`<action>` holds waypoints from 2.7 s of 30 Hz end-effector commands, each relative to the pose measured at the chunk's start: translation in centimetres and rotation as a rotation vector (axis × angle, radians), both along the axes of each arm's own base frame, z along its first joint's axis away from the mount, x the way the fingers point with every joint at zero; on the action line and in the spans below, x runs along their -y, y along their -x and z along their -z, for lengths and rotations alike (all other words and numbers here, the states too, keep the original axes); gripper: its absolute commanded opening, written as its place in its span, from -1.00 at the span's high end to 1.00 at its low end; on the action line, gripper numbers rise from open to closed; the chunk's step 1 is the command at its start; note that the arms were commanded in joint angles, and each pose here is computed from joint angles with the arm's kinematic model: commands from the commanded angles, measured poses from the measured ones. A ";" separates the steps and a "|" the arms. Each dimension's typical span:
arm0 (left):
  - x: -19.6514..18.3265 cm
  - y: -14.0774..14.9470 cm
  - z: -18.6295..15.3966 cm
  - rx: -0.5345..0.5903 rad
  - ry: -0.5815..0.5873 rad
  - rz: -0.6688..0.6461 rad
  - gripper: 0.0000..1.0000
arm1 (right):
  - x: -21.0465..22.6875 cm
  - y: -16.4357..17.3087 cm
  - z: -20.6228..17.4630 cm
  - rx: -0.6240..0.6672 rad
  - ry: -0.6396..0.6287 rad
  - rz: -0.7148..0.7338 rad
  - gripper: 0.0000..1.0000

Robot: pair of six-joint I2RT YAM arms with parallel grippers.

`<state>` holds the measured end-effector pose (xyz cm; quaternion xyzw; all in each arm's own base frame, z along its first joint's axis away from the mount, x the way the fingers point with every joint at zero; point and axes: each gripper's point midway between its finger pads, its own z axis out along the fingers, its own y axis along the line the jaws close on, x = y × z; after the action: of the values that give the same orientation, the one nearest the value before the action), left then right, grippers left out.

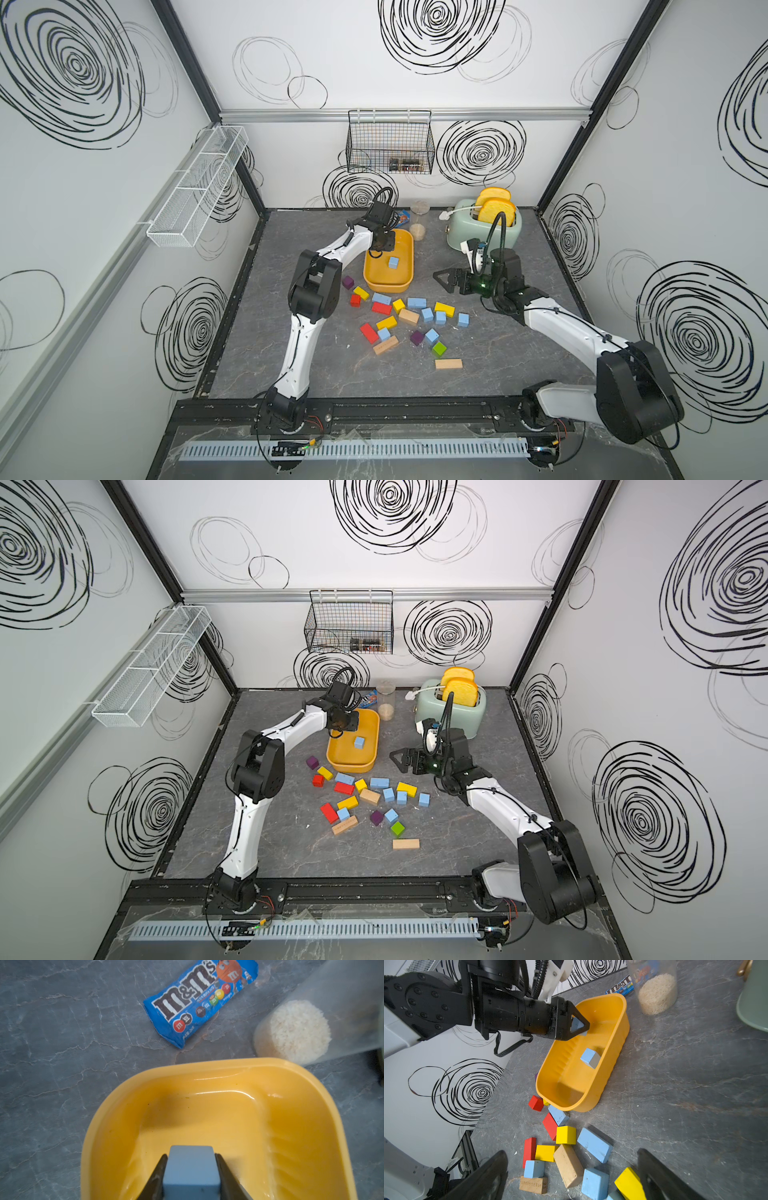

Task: Pick out the blue building blocks
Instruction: Place the building block in the storage box, then pick up the building block from the center of the board.

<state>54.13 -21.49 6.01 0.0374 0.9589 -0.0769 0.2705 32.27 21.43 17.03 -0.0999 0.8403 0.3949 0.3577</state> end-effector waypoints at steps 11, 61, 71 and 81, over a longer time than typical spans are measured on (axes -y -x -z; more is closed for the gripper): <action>0.8 -0.6 0.4 -0.003 0.036 -0.010 0.31 | 0.1 0.2 0.2 0.014 0.005 0.007 -0.95; 2.5 15.6 -21.1 0.387 0.307 0.352 -0.99 | 7.0 2.3 -1.4 -0.055 0.294 0.260 -0.97; 2.6 22.9 -18.3 0.393 0.284 0.504 -0.92 | 7.9 3.5 2.1 -0.173 0.352 0.278 -0.81; 5.3 28.5 -15.5 0.419 0.263 0.707 -0.92 | 8.5 4.8 6.0 -0.278 0.391 0.288 -0.63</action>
<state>26.10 -25.78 20.03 0.3104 0.8296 -0.2684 0.3788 28.22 13.48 12.65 -0.0057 0.9372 0.1929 0.2904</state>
